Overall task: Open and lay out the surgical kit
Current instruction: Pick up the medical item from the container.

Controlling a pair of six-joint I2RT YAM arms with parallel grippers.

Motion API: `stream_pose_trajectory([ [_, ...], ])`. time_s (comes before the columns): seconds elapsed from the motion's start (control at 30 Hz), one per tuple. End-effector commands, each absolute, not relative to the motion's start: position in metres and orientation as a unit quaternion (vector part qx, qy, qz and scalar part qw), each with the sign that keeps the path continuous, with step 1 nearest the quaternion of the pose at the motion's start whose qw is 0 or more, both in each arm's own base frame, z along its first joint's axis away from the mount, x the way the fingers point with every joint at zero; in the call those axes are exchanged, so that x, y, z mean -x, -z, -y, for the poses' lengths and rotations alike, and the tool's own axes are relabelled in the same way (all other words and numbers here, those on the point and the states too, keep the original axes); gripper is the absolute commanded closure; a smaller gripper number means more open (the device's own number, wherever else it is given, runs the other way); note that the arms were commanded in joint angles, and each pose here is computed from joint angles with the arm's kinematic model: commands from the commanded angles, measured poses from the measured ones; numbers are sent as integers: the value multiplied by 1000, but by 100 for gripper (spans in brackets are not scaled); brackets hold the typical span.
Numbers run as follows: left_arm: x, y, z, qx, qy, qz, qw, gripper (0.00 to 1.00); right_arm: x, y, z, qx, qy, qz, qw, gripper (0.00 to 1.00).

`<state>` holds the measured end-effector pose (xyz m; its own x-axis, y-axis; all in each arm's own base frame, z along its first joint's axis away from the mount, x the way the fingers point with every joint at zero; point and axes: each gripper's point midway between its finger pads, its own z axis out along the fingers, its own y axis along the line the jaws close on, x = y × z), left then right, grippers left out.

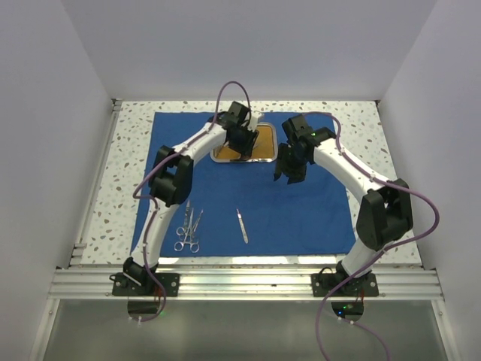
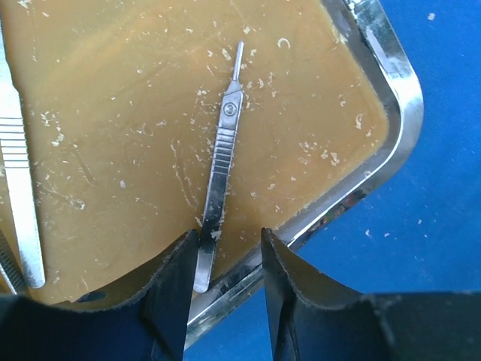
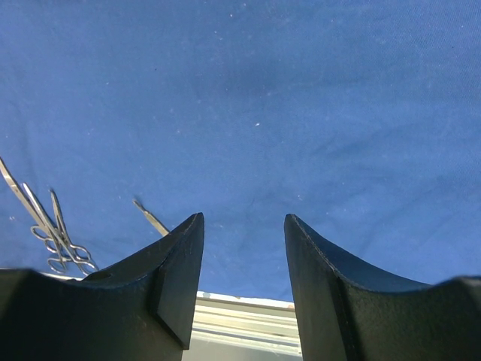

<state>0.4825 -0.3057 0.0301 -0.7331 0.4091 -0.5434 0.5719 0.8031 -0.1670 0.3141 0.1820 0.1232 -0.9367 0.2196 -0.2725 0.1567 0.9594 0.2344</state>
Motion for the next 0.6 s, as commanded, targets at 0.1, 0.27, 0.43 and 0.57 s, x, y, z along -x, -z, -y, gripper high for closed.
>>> stream_pose_trajectory([
  [0.1, -458, 73, 239, -261, 10, -955, 144, 71, -316, -137, -184, -100, -124, -973, 166, 49],
  [0.27, -456, 93, 227, -256, -7, -959, 122, 78, -311, -133, -182, -99, -121, -974, 162, 49],
  [0.43, -459, 99, 220, -262, -10, -958, 120, 86, -308, -132, -178, -99, -116, -975, 162, 49],
  [0.57, -469, 92, 217, -257, -13, -957, 134, 97, -309, -132, -177, -98, -115, -975, 164, 49],
])
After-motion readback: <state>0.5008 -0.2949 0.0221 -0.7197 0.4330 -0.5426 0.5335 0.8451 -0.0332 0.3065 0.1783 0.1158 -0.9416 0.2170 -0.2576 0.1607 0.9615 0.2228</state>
